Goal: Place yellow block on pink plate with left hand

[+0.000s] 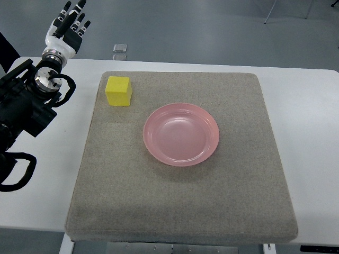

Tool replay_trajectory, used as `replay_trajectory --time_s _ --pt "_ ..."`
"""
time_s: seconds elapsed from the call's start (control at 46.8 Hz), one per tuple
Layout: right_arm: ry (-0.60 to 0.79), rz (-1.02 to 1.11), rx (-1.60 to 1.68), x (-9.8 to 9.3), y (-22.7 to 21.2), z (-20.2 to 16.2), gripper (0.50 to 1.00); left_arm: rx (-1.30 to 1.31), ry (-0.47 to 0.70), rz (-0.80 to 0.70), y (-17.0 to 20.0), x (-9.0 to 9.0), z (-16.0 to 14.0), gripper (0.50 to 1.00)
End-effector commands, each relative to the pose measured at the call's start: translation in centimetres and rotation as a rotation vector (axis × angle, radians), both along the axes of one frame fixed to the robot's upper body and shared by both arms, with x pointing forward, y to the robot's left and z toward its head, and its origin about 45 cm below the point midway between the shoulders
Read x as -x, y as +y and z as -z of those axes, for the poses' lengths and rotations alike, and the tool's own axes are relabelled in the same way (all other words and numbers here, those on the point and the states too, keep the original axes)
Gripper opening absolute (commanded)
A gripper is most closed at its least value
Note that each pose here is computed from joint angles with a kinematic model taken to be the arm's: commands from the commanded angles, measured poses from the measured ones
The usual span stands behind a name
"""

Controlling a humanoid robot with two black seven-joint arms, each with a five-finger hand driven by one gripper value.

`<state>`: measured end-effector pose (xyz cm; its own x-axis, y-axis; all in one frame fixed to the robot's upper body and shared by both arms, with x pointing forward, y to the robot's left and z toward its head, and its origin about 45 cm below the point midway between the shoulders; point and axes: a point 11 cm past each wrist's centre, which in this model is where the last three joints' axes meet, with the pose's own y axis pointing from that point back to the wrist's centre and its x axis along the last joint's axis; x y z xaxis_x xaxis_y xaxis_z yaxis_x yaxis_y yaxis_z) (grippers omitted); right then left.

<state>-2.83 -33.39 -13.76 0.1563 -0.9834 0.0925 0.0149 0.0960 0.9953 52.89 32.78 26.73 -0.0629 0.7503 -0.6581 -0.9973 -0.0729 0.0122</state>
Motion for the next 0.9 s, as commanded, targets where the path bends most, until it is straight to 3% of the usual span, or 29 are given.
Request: replay_trajectory --time_s 0.0,0.875 --pt "0.002 0.0 0.0 0.05 0.0 0.0 0.924 -0.002 0.0 -0.001 0.09 0.01 -0.01 0.994" --pt "0.002 0.0 0.0 0.05 0.0 0.0 0.924 -0.008 0.009 -0.007 0.16 0.05 0.16 0.994"
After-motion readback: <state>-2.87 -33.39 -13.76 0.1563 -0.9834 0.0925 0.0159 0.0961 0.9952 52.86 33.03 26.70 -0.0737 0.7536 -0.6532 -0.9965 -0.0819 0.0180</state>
